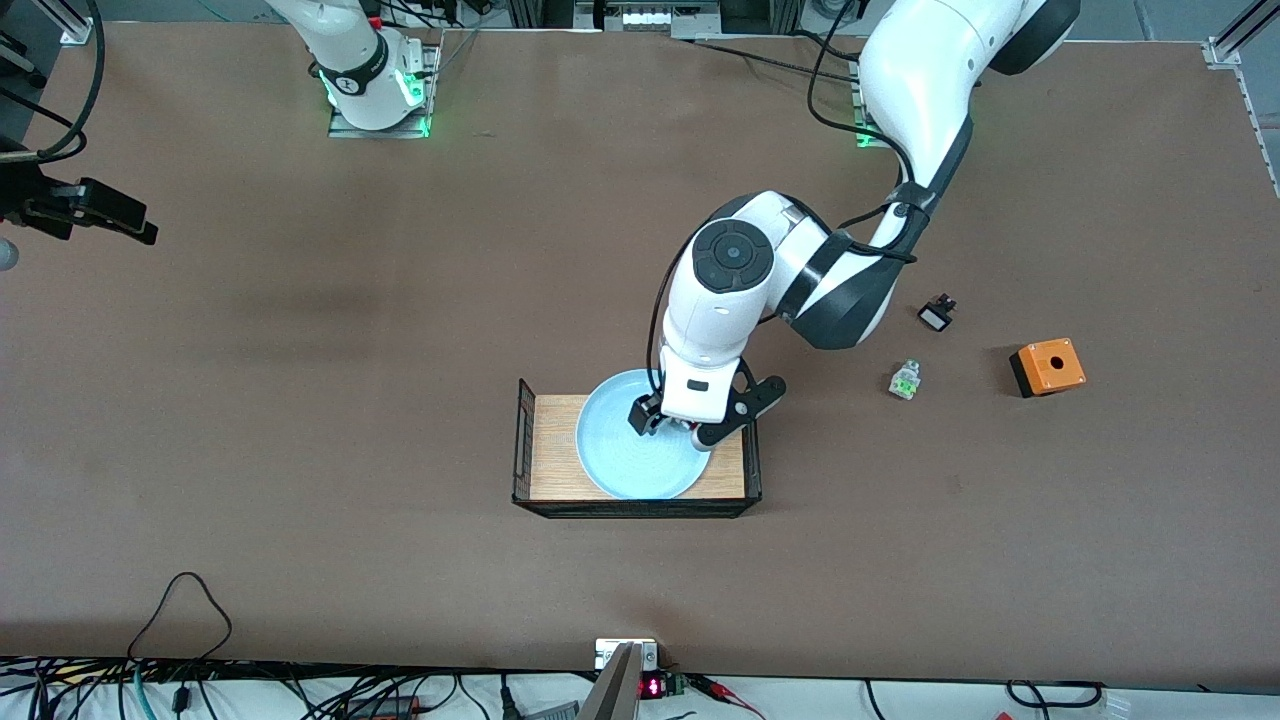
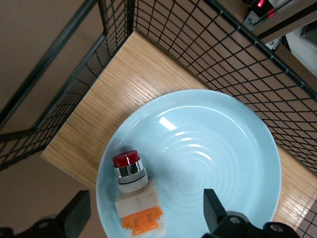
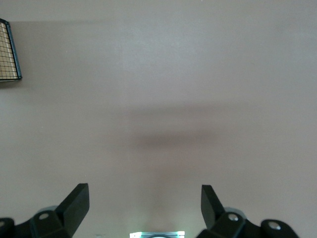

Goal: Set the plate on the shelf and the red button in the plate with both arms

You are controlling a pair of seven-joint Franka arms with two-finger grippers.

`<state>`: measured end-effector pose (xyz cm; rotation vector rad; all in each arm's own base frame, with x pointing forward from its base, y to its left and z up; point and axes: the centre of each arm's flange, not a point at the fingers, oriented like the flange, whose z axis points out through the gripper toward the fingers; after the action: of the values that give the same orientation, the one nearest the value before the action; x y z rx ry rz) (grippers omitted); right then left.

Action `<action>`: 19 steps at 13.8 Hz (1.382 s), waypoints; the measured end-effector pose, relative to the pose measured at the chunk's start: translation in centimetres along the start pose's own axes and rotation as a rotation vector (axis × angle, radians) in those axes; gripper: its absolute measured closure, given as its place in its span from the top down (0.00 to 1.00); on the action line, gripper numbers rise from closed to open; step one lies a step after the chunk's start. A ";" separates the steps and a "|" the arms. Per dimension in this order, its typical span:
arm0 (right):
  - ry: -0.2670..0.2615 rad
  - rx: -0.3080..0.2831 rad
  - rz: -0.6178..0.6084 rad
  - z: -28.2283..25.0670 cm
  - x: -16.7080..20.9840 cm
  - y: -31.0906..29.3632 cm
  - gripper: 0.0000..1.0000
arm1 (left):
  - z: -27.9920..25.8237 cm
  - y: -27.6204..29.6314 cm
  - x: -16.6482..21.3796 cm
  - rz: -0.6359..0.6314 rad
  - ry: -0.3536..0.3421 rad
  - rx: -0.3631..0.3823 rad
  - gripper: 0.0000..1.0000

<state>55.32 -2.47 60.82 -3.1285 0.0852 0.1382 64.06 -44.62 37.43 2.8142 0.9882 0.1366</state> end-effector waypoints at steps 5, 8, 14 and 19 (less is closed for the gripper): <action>0.010 0.000 -0.011 -0.3 0.3 -0.6 1.00 | -6.8 -0.8 1.2 -0.018 0.023 0.031 1.00; 0.002 0.000 -0.008 0.2 0.8 -0.5 1.00 | -11.9 -2.8 3.8 0.002 0.045 0.071 1.00; 0.011 0.000 -0.005 0.1 0.9 -0.3 1.00 | -15.0 -10.2 15.2 0.168 0.018 0.181 1.00; 0.012 0.000 -0.003 0.1 0.9 -0.1 1.00 | -17.4 -18.0 24.8 0.263 -0.024 0.211 1.00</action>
<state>56.21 -2.38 60.67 -3.1299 0.0813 0.1197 69.94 -13.23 52.19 3.1213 0.6579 0.0299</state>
